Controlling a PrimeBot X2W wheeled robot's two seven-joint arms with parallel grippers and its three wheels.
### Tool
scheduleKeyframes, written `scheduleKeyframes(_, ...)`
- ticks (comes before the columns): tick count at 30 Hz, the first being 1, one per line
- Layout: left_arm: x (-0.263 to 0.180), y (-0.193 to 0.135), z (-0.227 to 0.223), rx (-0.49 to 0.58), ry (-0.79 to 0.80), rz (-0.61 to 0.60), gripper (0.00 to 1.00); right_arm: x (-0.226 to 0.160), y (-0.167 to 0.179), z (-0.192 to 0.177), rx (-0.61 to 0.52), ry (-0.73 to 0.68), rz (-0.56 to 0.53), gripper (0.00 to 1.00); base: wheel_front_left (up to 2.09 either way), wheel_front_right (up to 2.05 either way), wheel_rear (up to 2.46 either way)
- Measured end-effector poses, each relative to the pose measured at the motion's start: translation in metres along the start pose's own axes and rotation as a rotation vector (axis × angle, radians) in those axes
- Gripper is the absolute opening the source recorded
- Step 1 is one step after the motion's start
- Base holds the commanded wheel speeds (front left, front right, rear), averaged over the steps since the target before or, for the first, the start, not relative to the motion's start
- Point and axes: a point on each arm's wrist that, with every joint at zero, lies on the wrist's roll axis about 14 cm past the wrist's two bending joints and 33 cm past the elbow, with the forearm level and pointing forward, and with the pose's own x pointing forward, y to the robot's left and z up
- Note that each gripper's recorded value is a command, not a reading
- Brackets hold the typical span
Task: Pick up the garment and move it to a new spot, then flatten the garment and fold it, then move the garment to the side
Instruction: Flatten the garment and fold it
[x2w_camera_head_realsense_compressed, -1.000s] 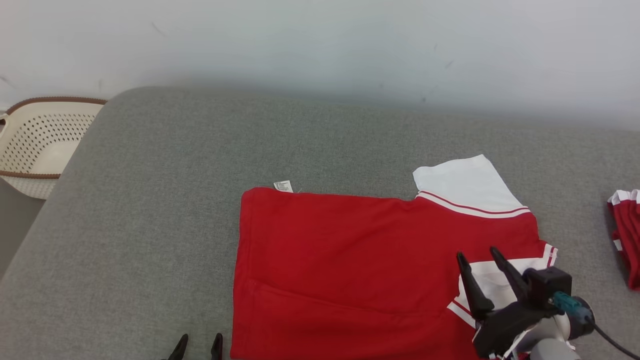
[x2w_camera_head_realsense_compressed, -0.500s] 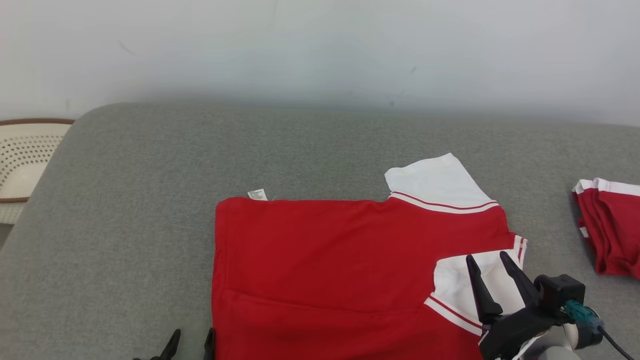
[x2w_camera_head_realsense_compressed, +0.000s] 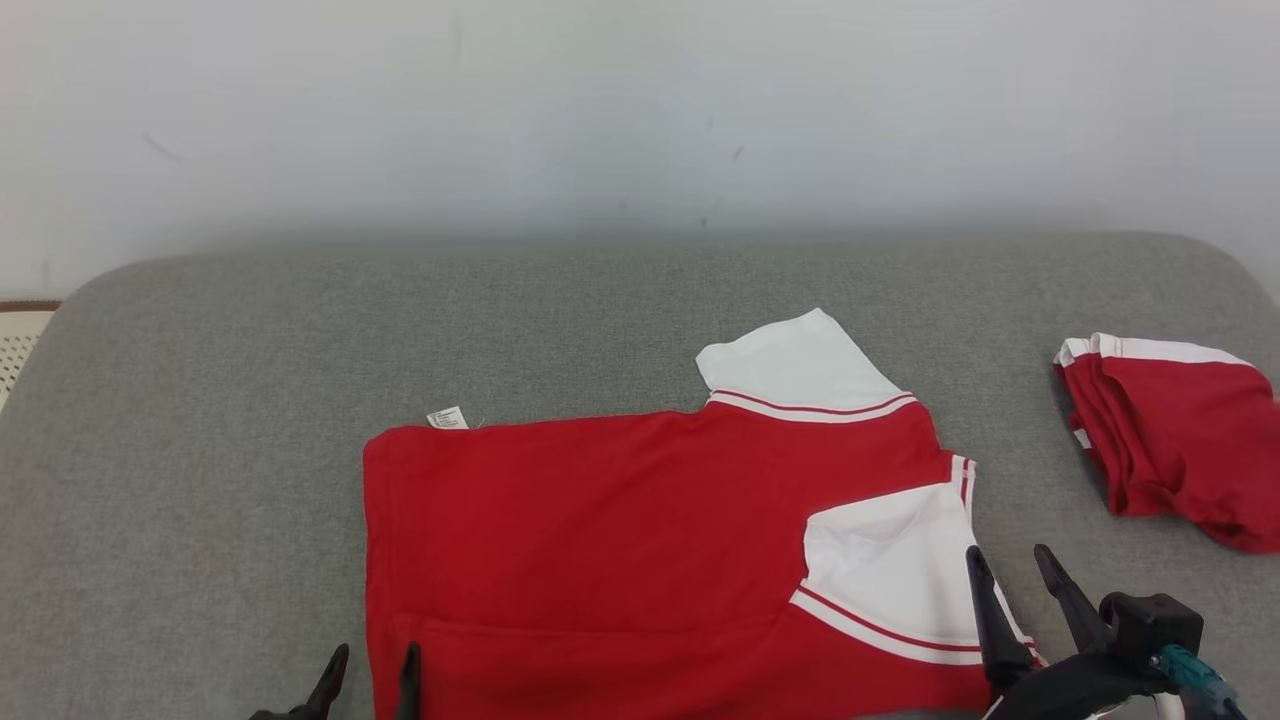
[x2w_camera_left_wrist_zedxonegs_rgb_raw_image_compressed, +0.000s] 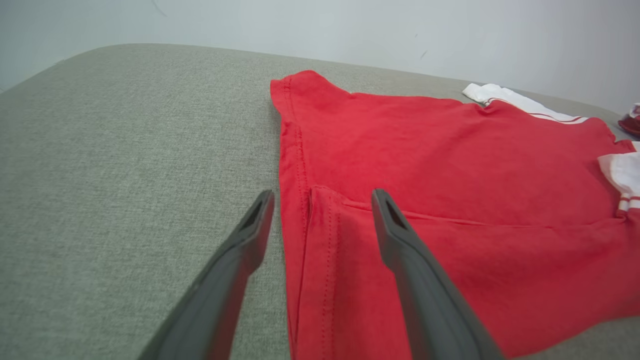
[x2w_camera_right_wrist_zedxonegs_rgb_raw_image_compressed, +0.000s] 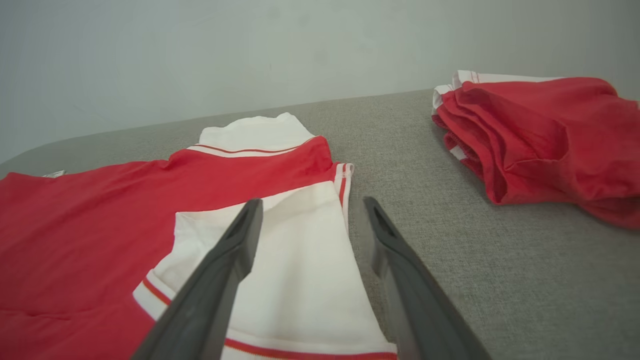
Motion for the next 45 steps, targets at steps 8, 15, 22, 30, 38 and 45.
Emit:
scheduleKeyframes(8, 0.005, -0.01, 0.002, 0.006, -0.006, -0.027, 1.0, -0.012, -0.013, -0.003, 0.002, 0.005, -0.048, 1.0, 0.0, 0.0, 0.0)
scheduleKeyframes(15, 0.034, -0.01, 0.013, 0.04, -0.032, -0.051, 1.0, 0.01, -0.014, 0.008, -0.028, -0.015, -0.024, 1.0, 0.0, 0.0, 0.0)
scheduleKeyframes(22, 0.084, -0.005, 0.021, 0.1, -0.033, -0.087, 1.0, 0.048, -0.018, 0.025, -0.072, -0.045, 0.011, 1.0, 0.0, 0.0, 0.0)
scheduleKeyframes(30, 0.147, 0.01, 0.002, 0.177, 0.106, -0.127, 1.0, 0.089, -0.014, 0.034, -0.12, -0.06, 0.074, 1.0, 0.0, 0.0, 0.0)
scheduleKeyframes(38, 0.181, 0.002, -0.005, 0.232, 0.239, -0.177, 1.0, 0.1, -0.013, 0.022, -0.109, -0.034, 0.087, 1.0, 0.0, 0.0, 0.0)
scheduleKeyframes(45, 0.186, -0.009, -0.023, 0.244, 0.39, -0.239, 1.0, 0.109, -0.017, 0.023, -0.115, -0.034, 0.086, 1.0, 0.0, 0.0, 0.0)
